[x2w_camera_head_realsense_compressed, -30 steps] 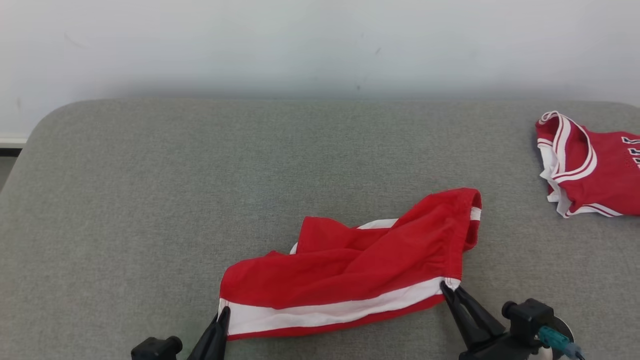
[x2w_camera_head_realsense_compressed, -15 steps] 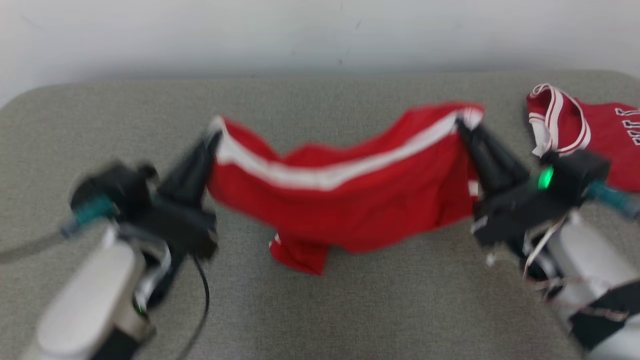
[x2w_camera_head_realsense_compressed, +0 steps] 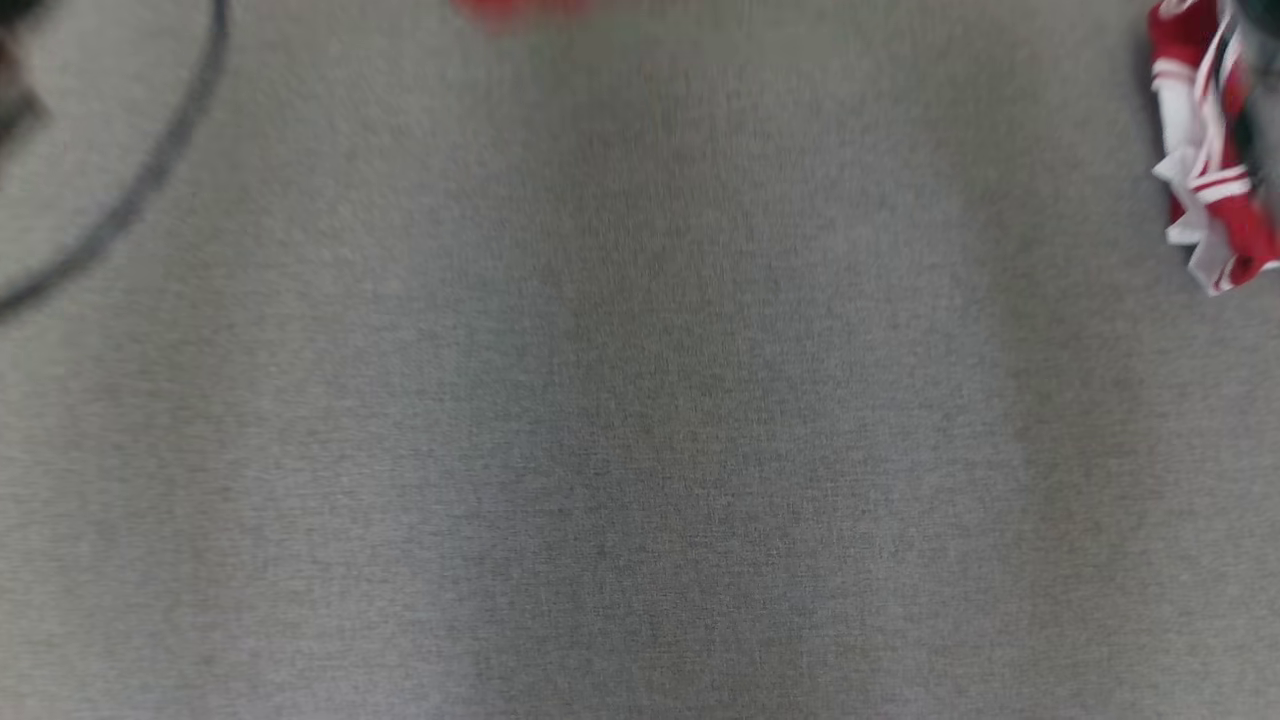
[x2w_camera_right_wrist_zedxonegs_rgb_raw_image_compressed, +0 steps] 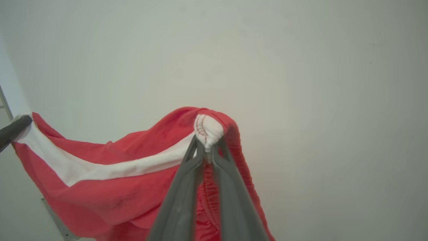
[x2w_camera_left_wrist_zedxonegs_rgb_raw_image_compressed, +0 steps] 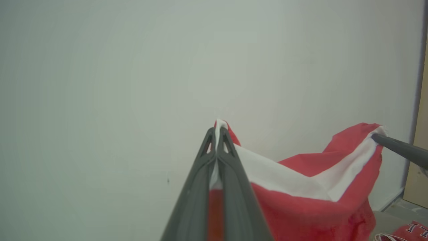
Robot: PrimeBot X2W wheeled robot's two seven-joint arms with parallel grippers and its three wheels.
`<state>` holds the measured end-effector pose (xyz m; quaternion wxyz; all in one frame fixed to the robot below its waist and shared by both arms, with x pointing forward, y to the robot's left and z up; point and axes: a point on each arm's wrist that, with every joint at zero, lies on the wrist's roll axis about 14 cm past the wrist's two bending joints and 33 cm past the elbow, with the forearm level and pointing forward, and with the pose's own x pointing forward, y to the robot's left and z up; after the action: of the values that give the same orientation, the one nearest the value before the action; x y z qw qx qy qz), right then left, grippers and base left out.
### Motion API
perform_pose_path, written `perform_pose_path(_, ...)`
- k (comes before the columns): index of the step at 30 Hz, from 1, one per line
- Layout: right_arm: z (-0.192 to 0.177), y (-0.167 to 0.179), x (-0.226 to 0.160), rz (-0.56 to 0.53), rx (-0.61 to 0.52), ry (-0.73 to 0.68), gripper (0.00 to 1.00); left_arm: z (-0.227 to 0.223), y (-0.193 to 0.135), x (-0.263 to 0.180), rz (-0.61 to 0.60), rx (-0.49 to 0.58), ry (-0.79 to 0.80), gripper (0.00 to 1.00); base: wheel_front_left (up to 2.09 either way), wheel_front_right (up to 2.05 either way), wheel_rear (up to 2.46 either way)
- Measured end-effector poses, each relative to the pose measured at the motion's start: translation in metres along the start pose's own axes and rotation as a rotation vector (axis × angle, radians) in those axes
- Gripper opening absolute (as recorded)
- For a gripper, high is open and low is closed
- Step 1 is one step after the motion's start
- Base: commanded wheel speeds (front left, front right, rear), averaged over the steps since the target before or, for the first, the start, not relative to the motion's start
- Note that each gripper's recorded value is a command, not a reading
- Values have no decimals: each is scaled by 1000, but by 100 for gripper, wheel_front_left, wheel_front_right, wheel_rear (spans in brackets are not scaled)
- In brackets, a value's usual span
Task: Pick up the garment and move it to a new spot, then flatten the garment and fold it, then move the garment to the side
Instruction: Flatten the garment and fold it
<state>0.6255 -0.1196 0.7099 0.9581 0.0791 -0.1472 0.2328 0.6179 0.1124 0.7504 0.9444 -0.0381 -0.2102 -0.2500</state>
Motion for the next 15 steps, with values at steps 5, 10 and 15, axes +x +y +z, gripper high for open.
perform_pose_path(5,2,-29,35,-53,70,-20,0,11,15,39,-6,61,-84,0,0,0,0)
perform_pose_path(10,-16,-46,58,-83,93,12,0,-8,34,59,28,21,-90,0,0,0,0)
perform_pose_path(15,-43,-63,64,-108,63,53,0,-43,49,64,59,-22,-59,0,0,0,0)
